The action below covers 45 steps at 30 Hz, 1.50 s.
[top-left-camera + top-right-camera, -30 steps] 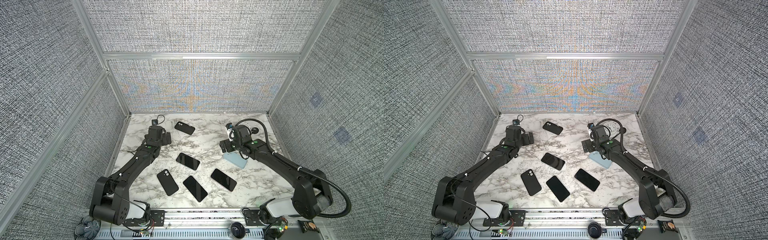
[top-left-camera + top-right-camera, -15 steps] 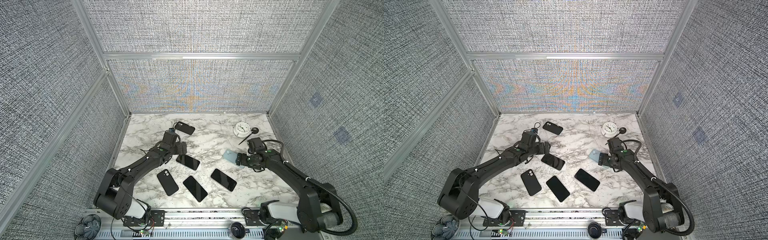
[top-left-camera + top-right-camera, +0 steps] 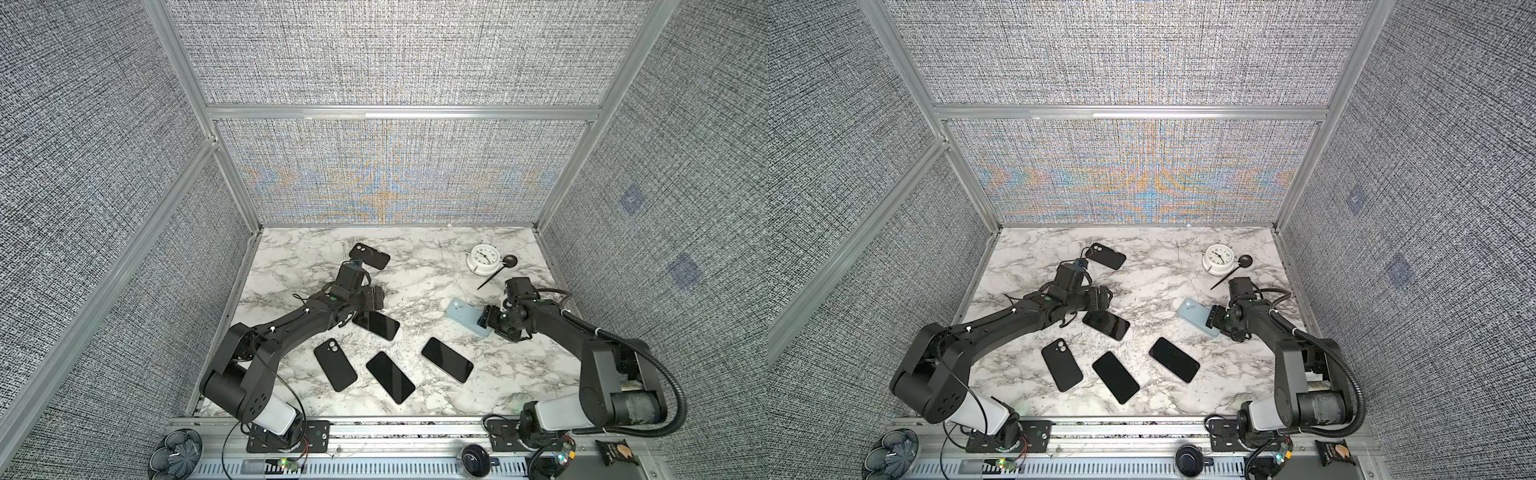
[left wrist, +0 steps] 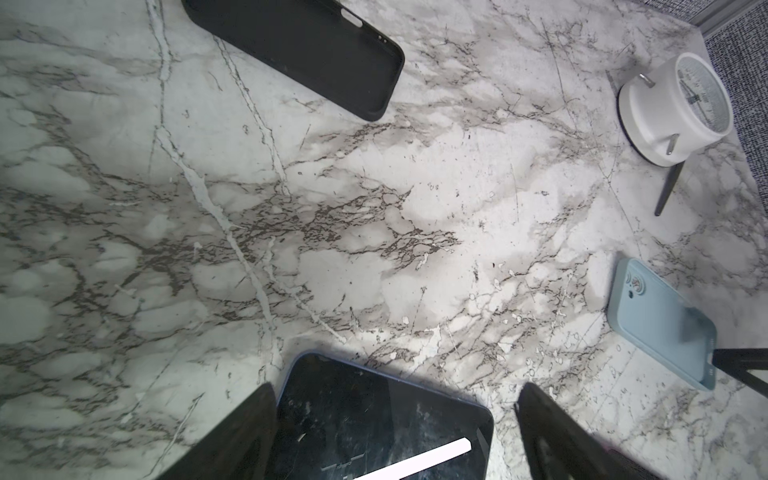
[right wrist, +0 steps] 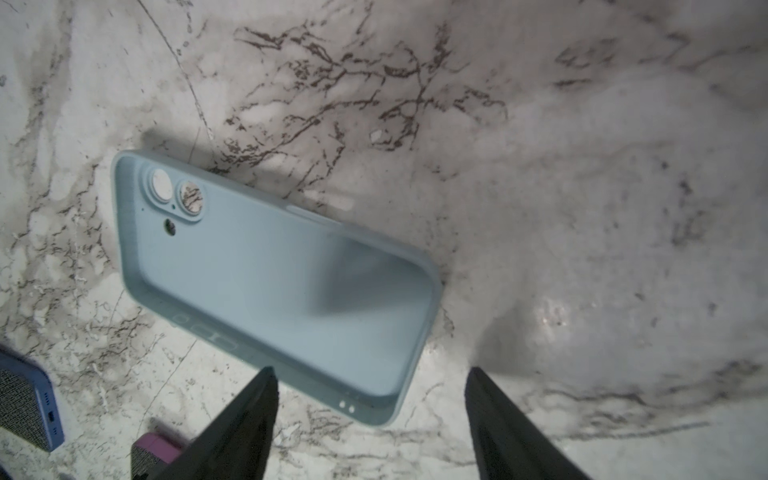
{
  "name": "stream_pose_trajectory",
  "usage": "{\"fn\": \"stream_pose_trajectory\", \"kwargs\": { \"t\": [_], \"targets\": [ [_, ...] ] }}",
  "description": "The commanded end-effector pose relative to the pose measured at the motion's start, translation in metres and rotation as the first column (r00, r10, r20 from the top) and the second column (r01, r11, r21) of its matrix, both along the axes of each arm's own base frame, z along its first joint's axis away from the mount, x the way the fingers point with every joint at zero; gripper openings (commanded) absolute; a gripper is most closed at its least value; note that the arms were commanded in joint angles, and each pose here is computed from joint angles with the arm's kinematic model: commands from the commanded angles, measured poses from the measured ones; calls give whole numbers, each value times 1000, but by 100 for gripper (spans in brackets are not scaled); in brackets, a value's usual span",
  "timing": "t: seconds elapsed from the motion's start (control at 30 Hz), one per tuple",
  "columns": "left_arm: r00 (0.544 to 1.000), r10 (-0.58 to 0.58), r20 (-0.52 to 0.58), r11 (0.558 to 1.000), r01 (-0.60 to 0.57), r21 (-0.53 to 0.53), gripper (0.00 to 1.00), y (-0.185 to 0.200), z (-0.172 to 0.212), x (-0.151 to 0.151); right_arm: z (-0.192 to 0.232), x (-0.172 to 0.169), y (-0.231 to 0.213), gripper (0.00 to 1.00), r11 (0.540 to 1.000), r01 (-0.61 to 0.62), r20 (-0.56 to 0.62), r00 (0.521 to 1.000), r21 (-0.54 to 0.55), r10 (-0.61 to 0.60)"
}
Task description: Put the phone into the phone case
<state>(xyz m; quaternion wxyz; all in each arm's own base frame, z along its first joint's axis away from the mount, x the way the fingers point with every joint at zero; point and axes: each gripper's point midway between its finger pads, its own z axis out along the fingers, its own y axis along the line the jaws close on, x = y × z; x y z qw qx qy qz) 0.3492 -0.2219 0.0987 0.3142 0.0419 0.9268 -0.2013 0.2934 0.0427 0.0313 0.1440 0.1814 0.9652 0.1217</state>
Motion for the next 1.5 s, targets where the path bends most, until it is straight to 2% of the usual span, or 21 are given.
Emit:
{"fn": "stream_pose_trajectory", "kwargs": {
  "t": [0.0, 0.37, 0.7, 0.87, 0.93, 1.1, 1.17, 1.47],
  "targets": [
    [1000, 0, 15, 1000, 0, -22, 91, -4, 1, 3, -2, 2, 7, 68, 999, -25, 11, 1000, 32, 25],
    [1000, -9, -19, 999, 8, -54, 91, -14, -8, 3, -5, 0, 33, 61, 995, -85, 36, 996, 61, 83],
    [1000, 3, -13, 998, -4, -64, 91, -14, -4, -3, -7, 8, 87, 60, 979, -188, 66, 981, 75, 183],
    [999, 14, -49, 998, -16, -54, 91, -15, -5, -5, -3, 15, 111, 60, 967, -243, 94, 967, 79, 235],
    [998, 8, -60, 998, -12, -61, 91, -19, -7, -7, 3, 15, 111, 60, 961, -269, 89, 961, 63, 264],
    [996, -15, -83, 998, 9, -66, 92, -29, -13, -16, 22, 24, 89, 60, 942, -318, 127, 935, -109, 331],
    [996, -22, -86, 998, 16, -67, 92, -32, -14, -18, 24, 31, 83, 60, 937, -321, 124, 933, -141, 338],
    [995, -59, -76, 994, 51, -102, 93, -41, -9, -21, 8, 63, 74, 61, 949, -300, 86, 947, -101, 308]
  ]
}}
